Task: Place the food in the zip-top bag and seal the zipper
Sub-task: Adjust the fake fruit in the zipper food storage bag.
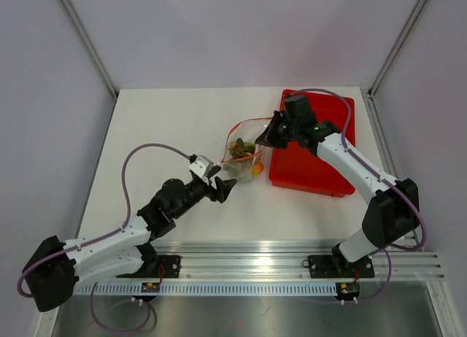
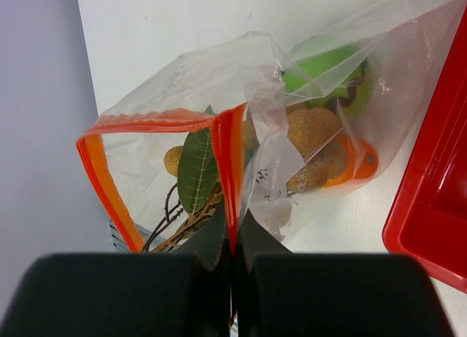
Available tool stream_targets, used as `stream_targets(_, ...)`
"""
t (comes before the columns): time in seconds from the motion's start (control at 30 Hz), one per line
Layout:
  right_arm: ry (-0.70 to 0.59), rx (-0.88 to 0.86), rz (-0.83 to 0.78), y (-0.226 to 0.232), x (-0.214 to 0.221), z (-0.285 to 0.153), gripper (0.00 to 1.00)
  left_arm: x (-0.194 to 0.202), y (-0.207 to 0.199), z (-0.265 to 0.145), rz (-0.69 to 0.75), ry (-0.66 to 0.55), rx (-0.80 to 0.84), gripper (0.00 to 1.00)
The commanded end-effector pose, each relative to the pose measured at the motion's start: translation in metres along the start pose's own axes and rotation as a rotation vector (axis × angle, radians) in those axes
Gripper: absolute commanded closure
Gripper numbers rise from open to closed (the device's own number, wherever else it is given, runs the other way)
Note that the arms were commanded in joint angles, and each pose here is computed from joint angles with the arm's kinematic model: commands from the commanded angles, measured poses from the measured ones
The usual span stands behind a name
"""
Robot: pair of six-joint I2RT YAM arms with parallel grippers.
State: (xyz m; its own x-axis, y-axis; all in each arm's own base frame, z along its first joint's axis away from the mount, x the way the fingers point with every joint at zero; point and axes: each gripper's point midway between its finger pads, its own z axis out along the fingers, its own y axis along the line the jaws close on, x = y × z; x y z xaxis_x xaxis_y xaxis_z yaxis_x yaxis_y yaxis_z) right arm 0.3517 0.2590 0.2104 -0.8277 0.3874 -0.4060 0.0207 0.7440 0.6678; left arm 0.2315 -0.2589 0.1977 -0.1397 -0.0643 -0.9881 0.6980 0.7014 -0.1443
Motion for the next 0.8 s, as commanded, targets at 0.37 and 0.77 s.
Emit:
stream_targets(0.37,-0.031,-0.080,-0.010,0.020,-0.009,-0.013,1.00,-0.010,0.026,0.012,0.051,-0.134,-0.126,0.35)
stream_targets(0.77,-0.028,-0.085,-0.012,0.021,-0.009,-0.014,1.00,-0.008,0.024,0.036,0.106,-0.123,-0.017,0.40)
